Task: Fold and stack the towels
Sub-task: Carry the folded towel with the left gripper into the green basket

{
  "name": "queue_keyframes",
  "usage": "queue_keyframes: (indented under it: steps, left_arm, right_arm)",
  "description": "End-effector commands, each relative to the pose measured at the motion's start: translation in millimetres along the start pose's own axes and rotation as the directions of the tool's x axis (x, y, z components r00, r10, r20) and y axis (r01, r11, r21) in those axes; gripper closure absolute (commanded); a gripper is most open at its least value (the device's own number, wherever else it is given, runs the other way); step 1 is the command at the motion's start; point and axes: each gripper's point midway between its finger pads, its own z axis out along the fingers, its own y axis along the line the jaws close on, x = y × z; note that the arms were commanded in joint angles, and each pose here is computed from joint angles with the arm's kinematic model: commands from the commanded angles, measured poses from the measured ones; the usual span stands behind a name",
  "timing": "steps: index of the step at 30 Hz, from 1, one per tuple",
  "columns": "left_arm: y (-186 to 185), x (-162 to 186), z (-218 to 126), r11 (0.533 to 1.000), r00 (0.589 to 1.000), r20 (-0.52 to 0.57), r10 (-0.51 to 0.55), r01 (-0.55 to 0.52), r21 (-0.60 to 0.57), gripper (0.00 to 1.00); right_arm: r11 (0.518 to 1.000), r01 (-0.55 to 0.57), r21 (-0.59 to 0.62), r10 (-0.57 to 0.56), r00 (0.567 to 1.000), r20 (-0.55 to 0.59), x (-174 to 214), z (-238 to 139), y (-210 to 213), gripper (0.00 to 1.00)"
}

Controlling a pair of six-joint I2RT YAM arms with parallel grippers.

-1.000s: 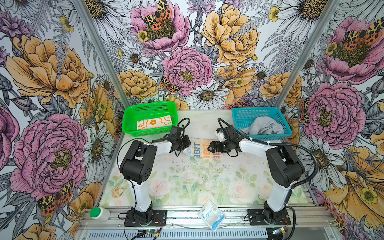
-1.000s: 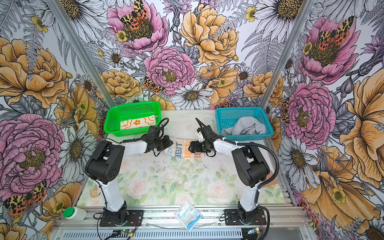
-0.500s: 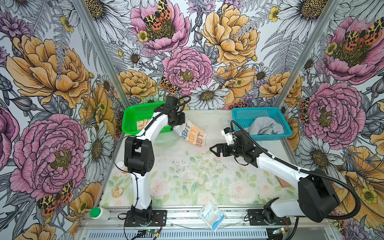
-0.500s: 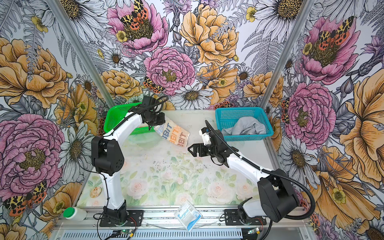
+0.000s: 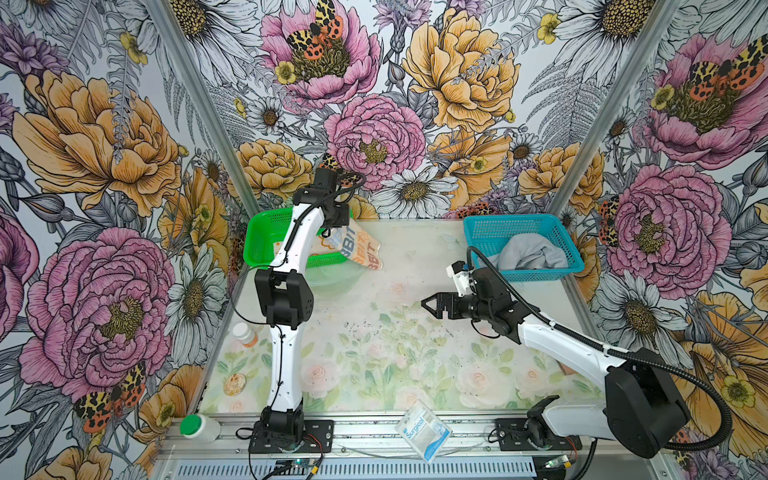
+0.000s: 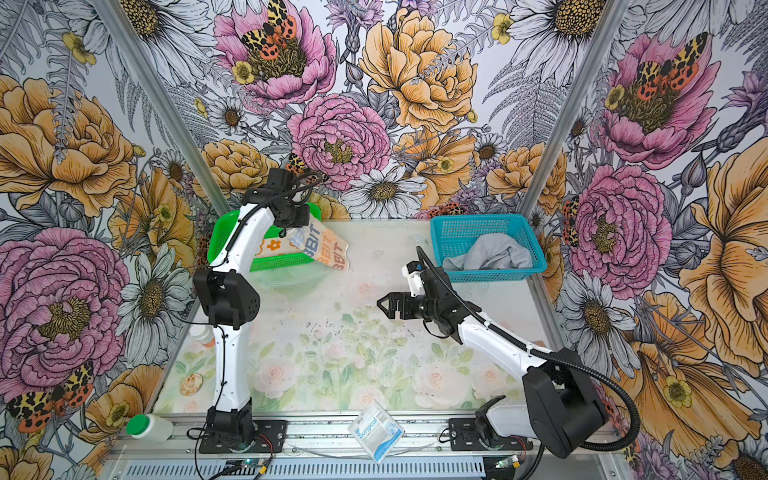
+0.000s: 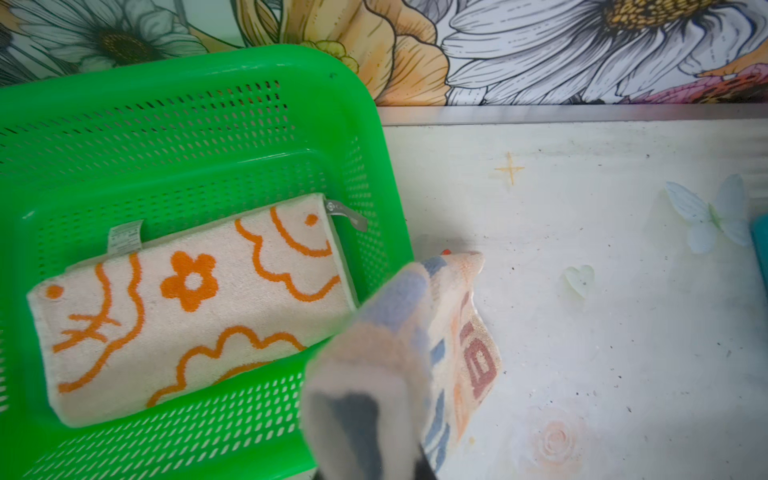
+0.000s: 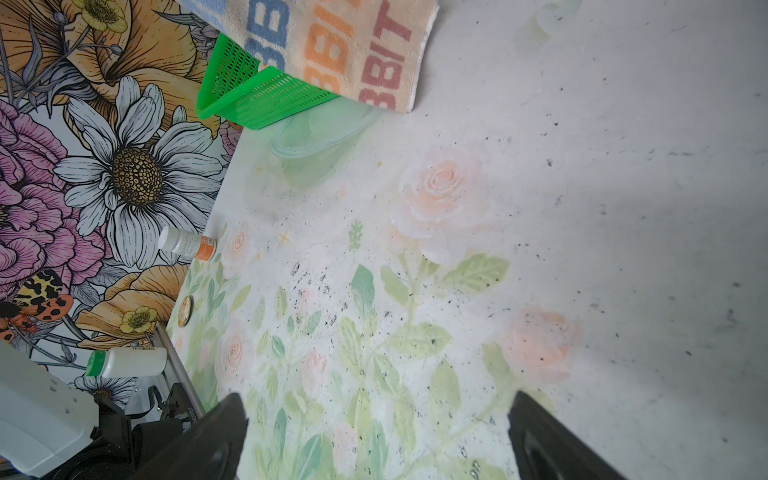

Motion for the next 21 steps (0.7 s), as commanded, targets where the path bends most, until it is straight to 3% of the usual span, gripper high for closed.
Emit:
queue_keyframes:
  steps: [1, 10, 21]
  left_arm:
    - [31, -21, -16, 0.998, 0.998, 0.062, -0.002, 0.005, -0.055, 1.00]
    - [85, -29, -18, 0.995, 0.993, 0.087, -0.074, 0.080, -0.066, 1.00]
    - [140, -21, 33, 0.986, 0.987, 0.082, -0.140, 0.147, -0.078, 1.00]
  right_arm:
    - [0.999, 0.022, -0.038, -0.020, 0.998, 0.055, -17, -10, 19, 0.00]
    - [1.000, 0.011, -0.020, -0.010, 0.999, 0.038, -11, -9, 15, 0.01]
    - [1.000, 0.010, -0.004, -0.010, 1.000, 0.021, -13, -5, 16, 0.00]
